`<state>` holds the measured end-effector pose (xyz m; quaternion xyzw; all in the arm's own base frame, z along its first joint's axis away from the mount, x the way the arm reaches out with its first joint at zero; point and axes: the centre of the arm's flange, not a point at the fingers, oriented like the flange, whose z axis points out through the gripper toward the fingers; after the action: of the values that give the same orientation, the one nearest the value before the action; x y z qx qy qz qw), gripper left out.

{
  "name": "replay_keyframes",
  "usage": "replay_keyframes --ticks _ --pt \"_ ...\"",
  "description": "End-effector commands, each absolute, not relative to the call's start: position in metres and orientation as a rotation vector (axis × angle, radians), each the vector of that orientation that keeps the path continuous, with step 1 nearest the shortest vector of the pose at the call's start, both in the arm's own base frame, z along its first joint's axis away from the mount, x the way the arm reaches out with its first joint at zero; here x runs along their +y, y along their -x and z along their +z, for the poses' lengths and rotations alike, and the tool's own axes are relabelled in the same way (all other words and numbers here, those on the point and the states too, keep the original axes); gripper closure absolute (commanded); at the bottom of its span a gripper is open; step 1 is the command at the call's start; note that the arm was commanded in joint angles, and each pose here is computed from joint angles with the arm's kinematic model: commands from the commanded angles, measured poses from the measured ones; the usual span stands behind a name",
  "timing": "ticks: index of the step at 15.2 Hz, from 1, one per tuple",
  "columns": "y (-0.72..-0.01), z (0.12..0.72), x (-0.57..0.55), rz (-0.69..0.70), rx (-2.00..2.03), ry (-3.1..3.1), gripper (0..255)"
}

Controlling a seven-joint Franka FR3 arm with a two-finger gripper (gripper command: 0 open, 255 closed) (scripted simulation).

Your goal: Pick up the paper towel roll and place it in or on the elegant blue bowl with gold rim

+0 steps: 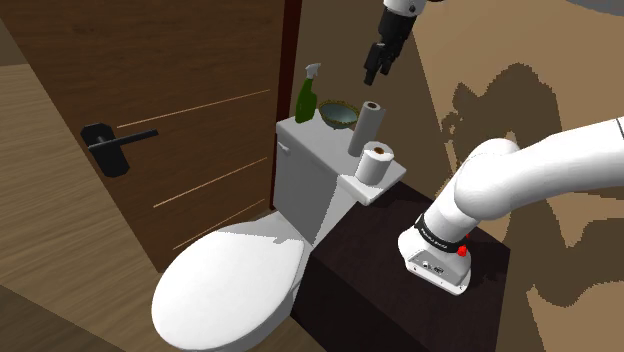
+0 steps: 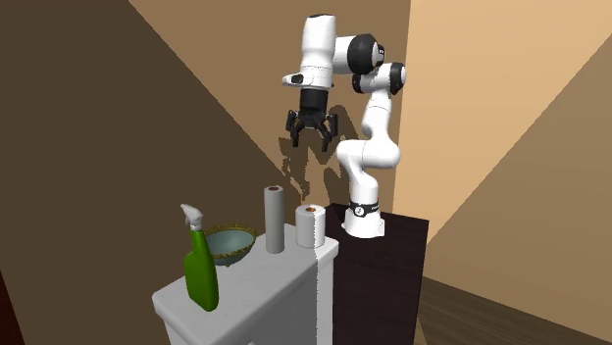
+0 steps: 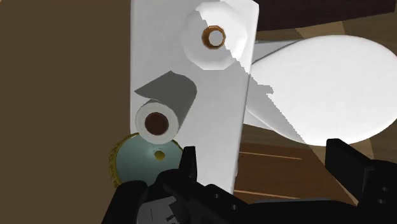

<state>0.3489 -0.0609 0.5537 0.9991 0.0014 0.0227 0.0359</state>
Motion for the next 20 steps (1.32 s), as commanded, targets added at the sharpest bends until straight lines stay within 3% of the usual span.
replay_keyframes --ticks 1,12,20 --pt "-0.36 0.538 -0.08 0.057 -0.014 -3.077 0" --pt "-0.4 0.436 -0.185 -0.028 -0.114 -3.122 0" --pt "-0.4 0.396 -0.186 -0.028 -0.114 -3.122 0"
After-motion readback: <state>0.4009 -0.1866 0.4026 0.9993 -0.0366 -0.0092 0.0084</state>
